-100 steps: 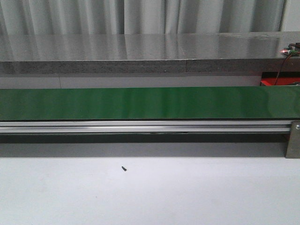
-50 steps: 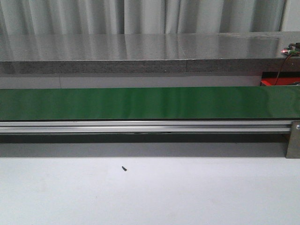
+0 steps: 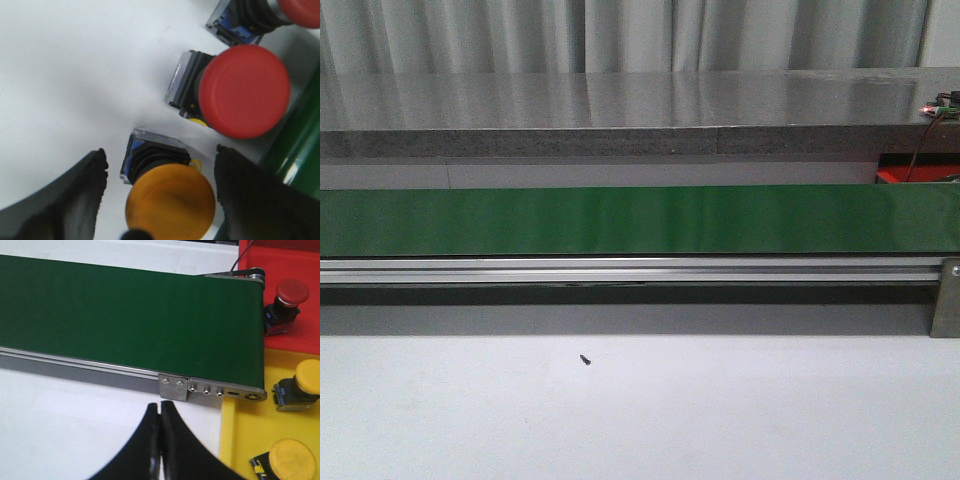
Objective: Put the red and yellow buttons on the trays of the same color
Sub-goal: 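Place the yellow button on the belt start and release, then grasp a red button from the cluster with the left gripper, then place the red button on the belt start and release, then lower the right gripper onto the yellow button on the belt and grasp, then lift the yellow button and carry it toward the yellow tray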
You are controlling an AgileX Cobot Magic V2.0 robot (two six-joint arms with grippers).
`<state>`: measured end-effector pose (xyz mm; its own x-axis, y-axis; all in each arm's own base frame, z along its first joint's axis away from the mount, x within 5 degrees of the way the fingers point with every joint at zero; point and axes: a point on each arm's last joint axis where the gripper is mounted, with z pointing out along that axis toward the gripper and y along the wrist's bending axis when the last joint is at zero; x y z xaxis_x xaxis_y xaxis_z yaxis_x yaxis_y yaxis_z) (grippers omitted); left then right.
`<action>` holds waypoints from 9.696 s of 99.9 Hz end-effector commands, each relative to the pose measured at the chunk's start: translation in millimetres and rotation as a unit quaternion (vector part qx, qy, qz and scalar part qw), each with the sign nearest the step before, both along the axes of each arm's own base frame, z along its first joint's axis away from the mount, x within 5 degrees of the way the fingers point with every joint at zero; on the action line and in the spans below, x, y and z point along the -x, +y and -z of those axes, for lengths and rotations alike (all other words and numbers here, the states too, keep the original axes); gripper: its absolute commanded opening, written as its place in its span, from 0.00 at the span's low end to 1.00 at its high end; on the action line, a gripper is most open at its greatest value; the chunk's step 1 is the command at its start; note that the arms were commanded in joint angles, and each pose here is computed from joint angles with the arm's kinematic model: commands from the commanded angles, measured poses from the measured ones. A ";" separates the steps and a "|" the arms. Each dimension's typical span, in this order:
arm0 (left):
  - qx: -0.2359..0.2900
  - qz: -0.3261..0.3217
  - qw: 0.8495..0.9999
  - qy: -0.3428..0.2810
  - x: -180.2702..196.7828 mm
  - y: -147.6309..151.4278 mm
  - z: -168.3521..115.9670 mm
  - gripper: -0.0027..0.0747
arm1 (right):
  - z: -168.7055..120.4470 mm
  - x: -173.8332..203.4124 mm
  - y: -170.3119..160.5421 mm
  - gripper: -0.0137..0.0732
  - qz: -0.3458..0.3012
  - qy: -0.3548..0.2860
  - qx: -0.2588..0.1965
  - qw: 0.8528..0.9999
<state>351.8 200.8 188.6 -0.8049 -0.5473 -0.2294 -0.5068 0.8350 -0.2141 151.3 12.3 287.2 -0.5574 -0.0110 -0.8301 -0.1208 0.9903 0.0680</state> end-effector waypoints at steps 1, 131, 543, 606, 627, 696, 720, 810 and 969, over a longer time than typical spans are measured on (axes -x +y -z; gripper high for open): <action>-0.017 -0.007 0.999 -0.040 -3.0 -0.2 -27.4 0.53 | -14.9 -3.4 -1.8 0.09 0.010 -0.051 0.003 0.999; -0.051 0.093 0.984 -0.142 -7.6 -87.0 -114.3 0.16 | -14.4 -3.1 -1.4 0.09 0.009 -0.047 -0.001 0.999; -0.072 0.087 0.977 -0.181 -14.1 -83.7 -117.1 0.78 | -14.5 -3.1 -1.2 0.09 0.009 -0.047 -0.003 0.999; -0.128 0.189 0.932 -0.282 60.4 -126.0 -220.1 0.01 | -14.0 -2.7 -0.4 0.09 0.009 -0.042 -0.011 0.999; -0.133 0.224 0.918 -0.301 82.9 -154.4 -219.1 0.01 | -12.7 -2.5 0.2 0.09 0.007 -0.035 -0.014 0.999; -0.149 0.215 0.877 -0.402 209.8 -200.3 -186.0 0.01 | -37.4 -24.0 21.0 0.09 -0.069 0.037 -0.018 0.997; -0.159 0.215 0.865 -0.425 232.1 -204.7 -188.0 0.01 | -56.0 -54.7 49.5 0.12 -0.141 0.069 -0.004 0.988; -0.161 0.215 0.863 -0.429 234.4 -205.2 -189.0 0.01 | -52.5 -189.9 170.8 0.89 -0.349 0.150 0.095 0.920; -0.160 0.214 0.862 -0.430 234.3 -205.2 -189.2 0.01 | -66.7 -199.4 20.0 0.27 -0.153 0.137 0.083 0.975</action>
